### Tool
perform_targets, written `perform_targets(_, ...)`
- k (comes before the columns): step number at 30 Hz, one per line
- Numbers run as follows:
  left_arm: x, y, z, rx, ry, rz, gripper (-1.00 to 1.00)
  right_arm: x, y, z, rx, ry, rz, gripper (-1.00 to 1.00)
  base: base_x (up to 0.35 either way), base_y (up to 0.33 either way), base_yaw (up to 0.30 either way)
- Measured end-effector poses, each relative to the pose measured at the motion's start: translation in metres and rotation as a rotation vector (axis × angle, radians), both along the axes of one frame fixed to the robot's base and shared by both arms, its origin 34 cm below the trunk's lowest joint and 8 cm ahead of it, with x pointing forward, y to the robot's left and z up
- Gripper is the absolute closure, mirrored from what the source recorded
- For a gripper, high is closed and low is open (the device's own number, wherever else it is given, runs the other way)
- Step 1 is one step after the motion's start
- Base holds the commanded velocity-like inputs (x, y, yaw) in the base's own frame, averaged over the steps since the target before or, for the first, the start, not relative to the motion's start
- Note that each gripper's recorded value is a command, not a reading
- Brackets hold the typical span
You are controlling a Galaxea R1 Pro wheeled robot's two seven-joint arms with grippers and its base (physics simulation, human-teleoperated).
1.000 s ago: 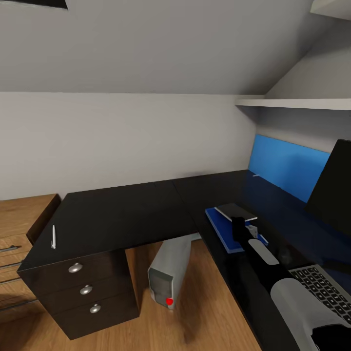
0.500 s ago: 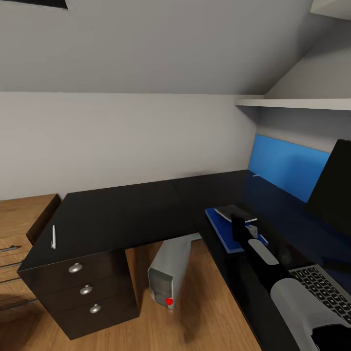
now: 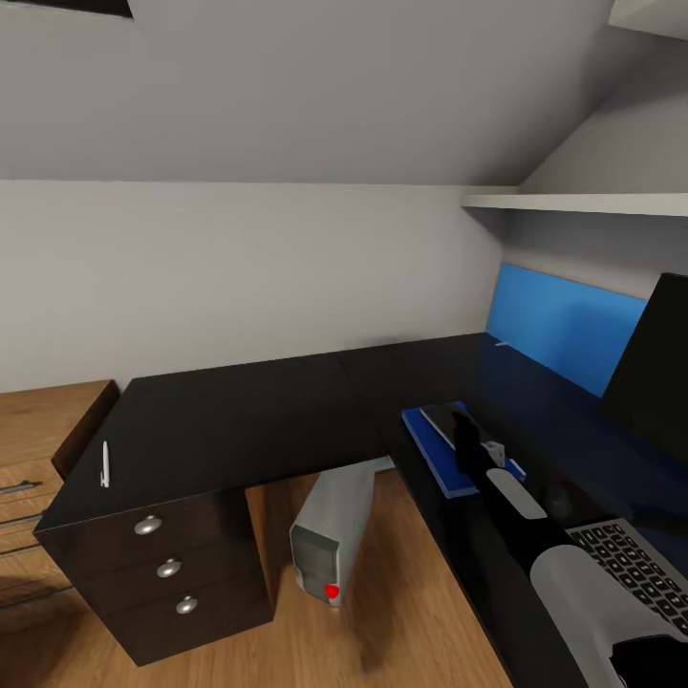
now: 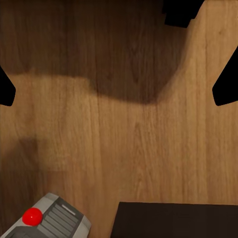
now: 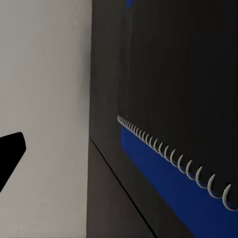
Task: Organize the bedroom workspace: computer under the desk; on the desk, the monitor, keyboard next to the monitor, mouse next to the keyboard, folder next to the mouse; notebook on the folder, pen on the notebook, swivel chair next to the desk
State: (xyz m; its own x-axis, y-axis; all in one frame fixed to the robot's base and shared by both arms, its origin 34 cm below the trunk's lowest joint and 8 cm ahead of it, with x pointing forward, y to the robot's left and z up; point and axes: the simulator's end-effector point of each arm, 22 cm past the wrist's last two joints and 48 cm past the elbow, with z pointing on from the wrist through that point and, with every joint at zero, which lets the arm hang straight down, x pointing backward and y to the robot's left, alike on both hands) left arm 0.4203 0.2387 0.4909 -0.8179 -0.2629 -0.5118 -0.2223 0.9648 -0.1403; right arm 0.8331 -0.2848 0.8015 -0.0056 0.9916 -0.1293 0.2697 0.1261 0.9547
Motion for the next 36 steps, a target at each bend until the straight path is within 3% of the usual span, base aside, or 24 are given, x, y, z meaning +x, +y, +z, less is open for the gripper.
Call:
perform_targets(26,0.001,0.003,0.001,0.002,-0.004,0.006,-1.0,0.0,0.001,0.0,-0.001,0.0,0.001,-1.0,-0.109,0.0,0.0)
perform_targets(36,0.004,0.004,0.02,0.004,-0.012,0.014,-1.0,0.003,0.002,0.022,-0.003,-0.012,0.003,-1.0,-0.001,0.0,0.0)
